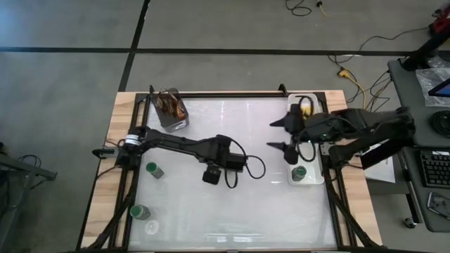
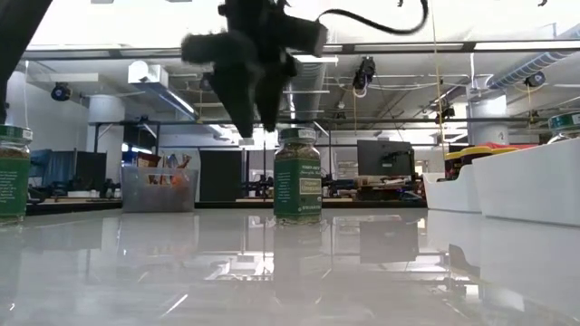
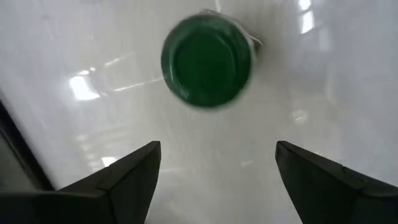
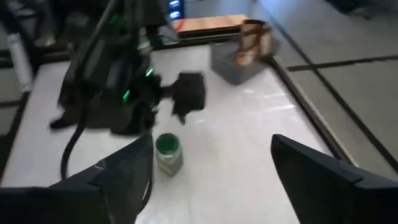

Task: Sort spices by type
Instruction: Put the green seasoning bottle into the bottom white bin

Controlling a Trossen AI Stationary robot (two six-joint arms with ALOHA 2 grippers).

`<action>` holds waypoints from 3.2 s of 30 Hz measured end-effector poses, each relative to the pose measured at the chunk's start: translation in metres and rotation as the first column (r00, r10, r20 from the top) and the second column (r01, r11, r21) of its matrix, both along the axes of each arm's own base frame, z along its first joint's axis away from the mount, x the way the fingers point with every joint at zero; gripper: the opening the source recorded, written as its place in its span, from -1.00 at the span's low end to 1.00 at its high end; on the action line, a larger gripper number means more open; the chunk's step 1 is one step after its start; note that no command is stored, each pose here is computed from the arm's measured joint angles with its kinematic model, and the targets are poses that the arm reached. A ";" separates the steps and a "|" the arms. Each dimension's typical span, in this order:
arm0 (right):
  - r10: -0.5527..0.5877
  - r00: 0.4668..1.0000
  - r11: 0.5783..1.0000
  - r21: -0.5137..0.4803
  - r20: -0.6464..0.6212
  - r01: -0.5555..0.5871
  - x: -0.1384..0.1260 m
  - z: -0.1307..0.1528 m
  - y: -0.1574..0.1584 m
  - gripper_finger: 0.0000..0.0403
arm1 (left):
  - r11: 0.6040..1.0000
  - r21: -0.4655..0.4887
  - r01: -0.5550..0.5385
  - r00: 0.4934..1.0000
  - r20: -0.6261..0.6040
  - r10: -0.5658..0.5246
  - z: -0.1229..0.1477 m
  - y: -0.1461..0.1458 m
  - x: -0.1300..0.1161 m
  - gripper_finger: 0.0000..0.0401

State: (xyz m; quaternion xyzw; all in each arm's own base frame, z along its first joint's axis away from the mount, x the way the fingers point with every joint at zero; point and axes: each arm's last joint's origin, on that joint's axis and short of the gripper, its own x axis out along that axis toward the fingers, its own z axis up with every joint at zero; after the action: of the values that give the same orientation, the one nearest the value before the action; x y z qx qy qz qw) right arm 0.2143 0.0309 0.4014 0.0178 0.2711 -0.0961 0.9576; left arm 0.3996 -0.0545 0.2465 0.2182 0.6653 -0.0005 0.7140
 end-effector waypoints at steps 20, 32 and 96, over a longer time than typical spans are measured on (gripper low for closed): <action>0.422 0.873 0.903 0.028 -0.244 -0.429 0.114 -0.050 -0.002 0.75 | 0.625 -0.486 -0.611 0.491 0.386 0.781 0.088 0.026 -0.167 0.49; 0.586 0.747 0.802 0.095 -0.314 -0.589 0.166 -0.083 -0.018 0.75 | 0.488 -0.640 -0.593 0.243 0.436 0.867 0.063 0.028 -0.187 0.49; 0.619 0.482 0.683 0.121 -0.621 -0.721 0.212 -0.175 -0.028 -0.01 | 0.648 -0.223 -0.728 0.480 0.509 0.715 0.030 0.032 -0.190 0.50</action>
State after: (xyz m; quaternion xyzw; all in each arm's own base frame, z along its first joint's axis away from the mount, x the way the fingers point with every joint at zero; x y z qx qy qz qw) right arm 0.4259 0.0030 0.2267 -0.1968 0.5444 0.2646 0.7713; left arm 0.2099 -0.0228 0.2766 -0.0827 0.4569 0.3701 0.8046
